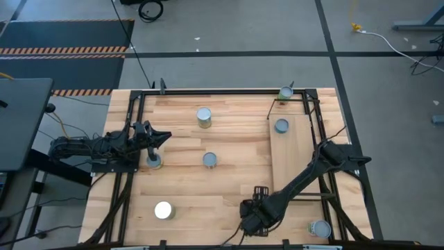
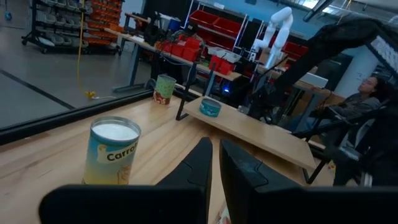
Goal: Pick and place cans onto a shelf
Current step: Put the yellow can on the shelf, then put the canned mix fruit on the shelf
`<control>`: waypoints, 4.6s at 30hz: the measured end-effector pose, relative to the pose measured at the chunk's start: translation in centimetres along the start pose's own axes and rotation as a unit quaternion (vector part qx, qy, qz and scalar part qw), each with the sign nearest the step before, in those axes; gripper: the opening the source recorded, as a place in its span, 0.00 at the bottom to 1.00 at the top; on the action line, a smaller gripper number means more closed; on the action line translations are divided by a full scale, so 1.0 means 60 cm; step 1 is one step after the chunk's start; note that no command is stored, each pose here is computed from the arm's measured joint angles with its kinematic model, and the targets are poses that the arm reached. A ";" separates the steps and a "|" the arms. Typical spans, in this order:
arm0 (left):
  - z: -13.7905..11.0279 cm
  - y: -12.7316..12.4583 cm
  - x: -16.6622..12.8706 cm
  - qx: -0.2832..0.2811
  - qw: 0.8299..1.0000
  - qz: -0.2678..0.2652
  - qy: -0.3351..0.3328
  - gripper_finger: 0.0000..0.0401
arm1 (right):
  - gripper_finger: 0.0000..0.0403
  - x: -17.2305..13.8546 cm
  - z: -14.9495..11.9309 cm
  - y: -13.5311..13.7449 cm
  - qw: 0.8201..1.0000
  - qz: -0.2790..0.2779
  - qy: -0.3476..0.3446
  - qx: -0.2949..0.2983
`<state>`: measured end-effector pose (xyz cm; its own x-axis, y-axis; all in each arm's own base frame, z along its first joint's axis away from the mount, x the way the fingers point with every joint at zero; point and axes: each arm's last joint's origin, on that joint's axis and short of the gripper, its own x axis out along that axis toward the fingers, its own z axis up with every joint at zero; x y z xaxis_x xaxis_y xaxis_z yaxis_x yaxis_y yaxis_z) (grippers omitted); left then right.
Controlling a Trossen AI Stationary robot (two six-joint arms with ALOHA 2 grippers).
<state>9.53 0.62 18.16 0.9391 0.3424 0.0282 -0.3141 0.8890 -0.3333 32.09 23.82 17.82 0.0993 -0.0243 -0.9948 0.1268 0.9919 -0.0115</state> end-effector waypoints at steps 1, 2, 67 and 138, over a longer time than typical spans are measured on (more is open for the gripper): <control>0.000 0.000 0.000 0.000 1.000 0.000 0.000 0.09 | 0.72 -0.018 0.005 -0.008 1.000 0.005 -0.006 0.012; 0.000 0.000 0.000 0.000 1.000 0.000 0.000 0.09 | 0.72 -0.038 0.009 -0.018 0.999 0.005 -0.019 0.026; 0.001 0.000 0.000 -0.001 1.000 -0.001 -0.002 0.09 | 0.74 -0.067 -0.269 -0.625 0.724 -0.114 -0.031 0.679; 0.001 0.000 0.000 -0.002 1.000 -0.001 -0.004 0.09 | 0.86 -0.146 -0.282 0.100 0.863 0.066 0.106 0.489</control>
<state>9.52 0.63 18.24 0.9388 0.3425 0.0361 -0.3113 0.8887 -0.3366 15.28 32.10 24.77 0.0077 0.2067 -0.9784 0.9115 0.4010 0.0919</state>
